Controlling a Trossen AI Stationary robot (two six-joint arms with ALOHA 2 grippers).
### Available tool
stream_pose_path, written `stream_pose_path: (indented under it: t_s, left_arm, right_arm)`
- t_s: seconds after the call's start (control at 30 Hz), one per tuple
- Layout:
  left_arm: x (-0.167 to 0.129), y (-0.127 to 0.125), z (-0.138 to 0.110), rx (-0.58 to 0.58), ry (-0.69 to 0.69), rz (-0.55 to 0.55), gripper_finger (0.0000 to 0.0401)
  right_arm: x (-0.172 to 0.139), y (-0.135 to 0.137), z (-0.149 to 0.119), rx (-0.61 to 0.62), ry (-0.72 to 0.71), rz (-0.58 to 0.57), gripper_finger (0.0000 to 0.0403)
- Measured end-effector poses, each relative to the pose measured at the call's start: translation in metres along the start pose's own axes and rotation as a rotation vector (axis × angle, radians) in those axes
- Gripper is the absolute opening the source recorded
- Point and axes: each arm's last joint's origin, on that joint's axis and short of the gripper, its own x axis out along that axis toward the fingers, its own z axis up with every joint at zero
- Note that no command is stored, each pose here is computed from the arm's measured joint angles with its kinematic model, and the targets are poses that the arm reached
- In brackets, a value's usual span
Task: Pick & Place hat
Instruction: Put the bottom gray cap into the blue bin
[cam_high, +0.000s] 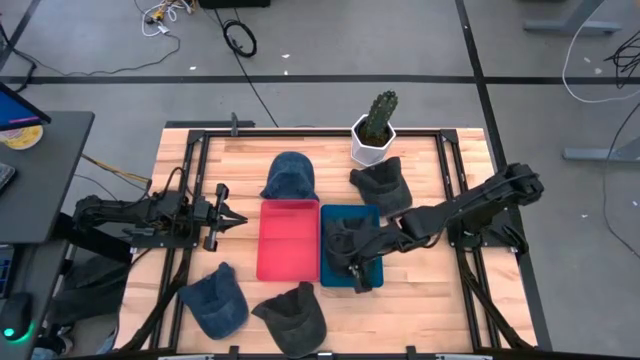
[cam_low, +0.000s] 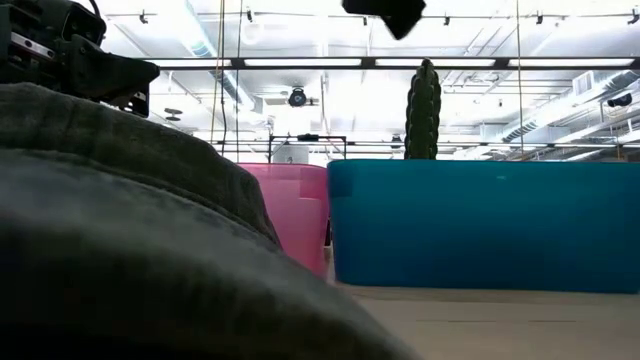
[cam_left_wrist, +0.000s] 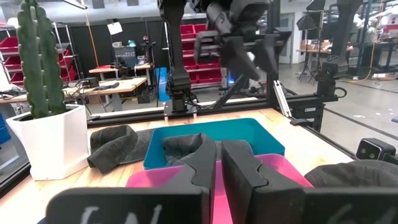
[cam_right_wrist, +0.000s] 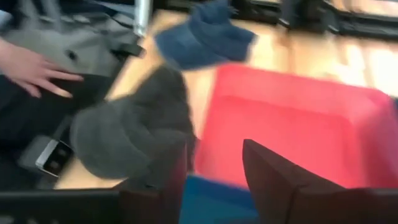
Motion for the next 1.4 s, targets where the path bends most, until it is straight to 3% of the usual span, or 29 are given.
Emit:
stream_pose_path:
  t_s: [0.23,0.47,0.67,0.93,1.4]
  left_arm:
    - [0.000,0.000,0.000,0.000,0.001,0.000,0.0030]
    - [0.000,0.000,0.000,0.000,0.002,0.000,0.0030]
    - [0.000,0.000,0.000,0.000,0.003,0.000,0.0030]
    - [0.000,0.000,0.000,0.000,0.002,0.000,0.0030]
    - [0.000,0.000,0.000,0.000,0.002,-0.001,0.0030]
  right_arm:
    - [0.012,0.000,-0.003,0.021,0.013,0.045,0.0216]
    - [0.032,0.008,0.012,-0.001,0.000,0.073,0.0243]
    - [0.067,0.012,0.014,-0.012,0.107,0.169,0.0243]
    - [0.099,0.018,0.024,-0.059,0.099,0.225,0.0241]
    - [0.162,0.023,0.004,-0.019,0.193,0.319,0.0242]
